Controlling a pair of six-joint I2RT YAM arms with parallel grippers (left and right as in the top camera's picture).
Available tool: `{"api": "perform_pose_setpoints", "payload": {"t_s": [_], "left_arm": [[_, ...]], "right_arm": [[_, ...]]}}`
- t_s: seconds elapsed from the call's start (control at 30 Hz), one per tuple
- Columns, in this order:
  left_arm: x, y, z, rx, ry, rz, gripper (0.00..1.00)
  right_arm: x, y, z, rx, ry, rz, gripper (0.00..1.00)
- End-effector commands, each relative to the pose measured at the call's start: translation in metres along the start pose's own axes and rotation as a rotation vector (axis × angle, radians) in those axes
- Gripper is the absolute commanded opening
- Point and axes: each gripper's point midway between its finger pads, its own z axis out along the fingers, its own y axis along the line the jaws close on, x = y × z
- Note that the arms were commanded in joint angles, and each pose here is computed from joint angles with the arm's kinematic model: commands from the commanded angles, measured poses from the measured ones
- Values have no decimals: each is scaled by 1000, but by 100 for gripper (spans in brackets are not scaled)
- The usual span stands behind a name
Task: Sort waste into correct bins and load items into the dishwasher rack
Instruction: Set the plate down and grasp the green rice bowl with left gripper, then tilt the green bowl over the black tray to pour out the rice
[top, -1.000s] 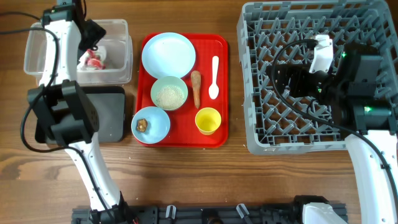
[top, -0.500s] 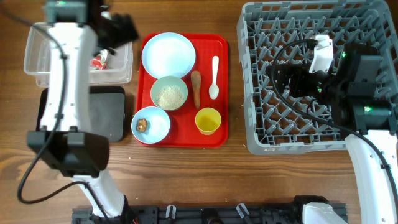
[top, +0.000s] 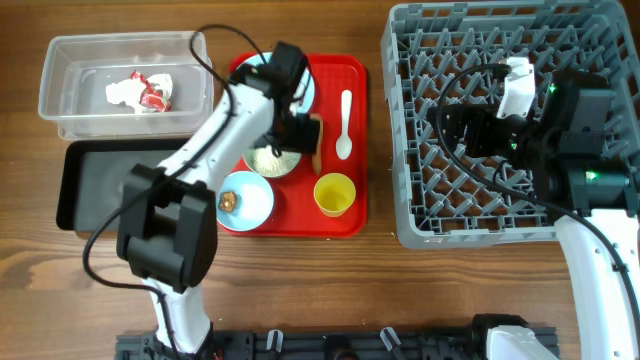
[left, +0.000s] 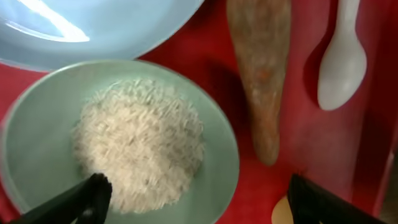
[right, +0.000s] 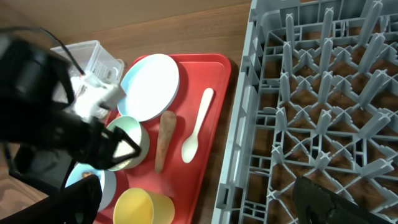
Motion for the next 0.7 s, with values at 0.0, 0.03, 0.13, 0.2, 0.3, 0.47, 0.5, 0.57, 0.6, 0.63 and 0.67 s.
{"api": "perform_pose_setpoints", "payload": {"t_s": [0.0,0.03,0.13,0.2,0.3,0.47,0.5,0.57,0.6,0.63,0.67], "left_arm": [[7,-6,20,14,-7,33,83],[8,-6,23,14,-10,31,79],[11,-5,31,16,-14,24,61],[12,-5,34,16,-16,24,55],[14,-4,38,17,-19,24,49],[14,-4,40,17,-18,-3,27],[15,-4,40,17,-18,-14,24],[15,-4,40,17,-18,-37,15],[15,-4,40,17,-18,-38,7],[15,-4,40,17,-18,-51,4],[15,-4,39,19,-18,-61,4]], "right_arm": [[-5,7,-1,-22,-5,0,100],[-5,7,-1,-22,-3,1,100],[-4,7,-1,-22,-2,2,100],[-4,7,-1,-22,-2,2,100],[-4,7,-1,-22,-1,2,100],[-4,7,-1,-22,-1,3,100],[-4,7,-1,-22,-1,3,100],[-4,7,-1,-22,-1,3,99],[-4,7,-1,-22,-1,3,100],[-4,7,-1,-22,0,3,100],[-4,7,-1,-22,0,3,99]]}}
